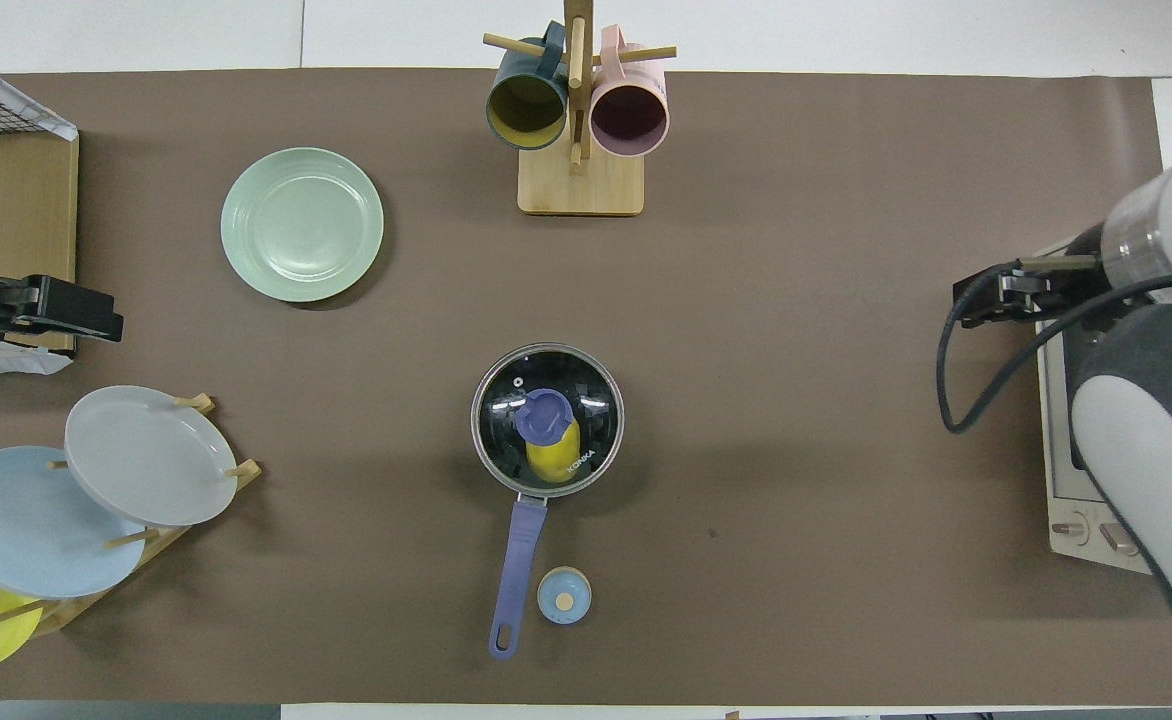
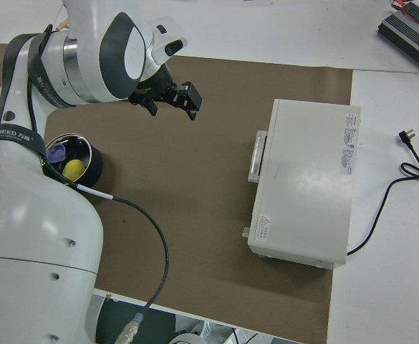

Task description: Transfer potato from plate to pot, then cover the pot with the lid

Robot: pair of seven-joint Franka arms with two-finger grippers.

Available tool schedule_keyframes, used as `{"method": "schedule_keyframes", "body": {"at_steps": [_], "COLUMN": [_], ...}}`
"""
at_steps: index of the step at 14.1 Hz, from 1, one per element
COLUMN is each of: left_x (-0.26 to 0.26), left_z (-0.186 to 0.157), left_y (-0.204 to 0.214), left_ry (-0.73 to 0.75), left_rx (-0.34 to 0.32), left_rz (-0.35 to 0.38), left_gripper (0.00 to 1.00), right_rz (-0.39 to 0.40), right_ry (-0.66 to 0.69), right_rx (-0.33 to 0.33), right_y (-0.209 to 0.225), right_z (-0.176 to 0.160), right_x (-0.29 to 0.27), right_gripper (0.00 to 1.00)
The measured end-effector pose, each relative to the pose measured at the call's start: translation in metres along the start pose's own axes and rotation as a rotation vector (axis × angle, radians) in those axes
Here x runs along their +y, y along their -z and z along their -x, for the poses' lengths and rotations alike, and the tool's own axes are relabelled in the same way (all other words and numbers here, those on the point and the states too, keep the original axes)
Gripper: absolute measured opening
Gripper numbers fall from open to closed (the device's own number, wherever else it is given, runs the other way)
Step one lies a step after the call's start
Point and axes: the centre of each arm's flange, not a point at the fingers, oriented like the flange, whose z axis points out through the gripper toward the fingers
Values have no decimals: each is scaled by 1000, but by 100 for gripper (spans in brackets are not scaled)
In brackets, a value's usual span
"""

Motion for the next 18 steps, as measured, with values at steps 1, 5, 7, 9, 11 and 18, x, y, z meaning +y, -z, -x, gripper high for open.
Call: {"method": "schedule_keyframes", "body": {"at_steps": [1,5,7,9,11,18], "left_x": [0,0,0,0,0,0], "left_z": [0,0,0,0,0,0], "left_y": [0,0,0,0,0,0], "left_ry": [0,0,0,0,0,0], "left_rx": [0,0,0,0,0,0], "left_rz": [0,0,0,0,0,0], "left_gripper": [100,100,100,100,100,100], "right_rz": [3,-12,-13,-12,-11,-23], "right_ry": [-8,-7,2,12,6,39], "right_rx": [-19,11,14,3,-22,-33], "right_y": [2,3,-1,-6,-12,-13], "right_z": [6,1,-5,-9,-10,-11], "right_x": [9,41,38,33,39,59], "right_gripper": [100,100,100,100,100,100]}}
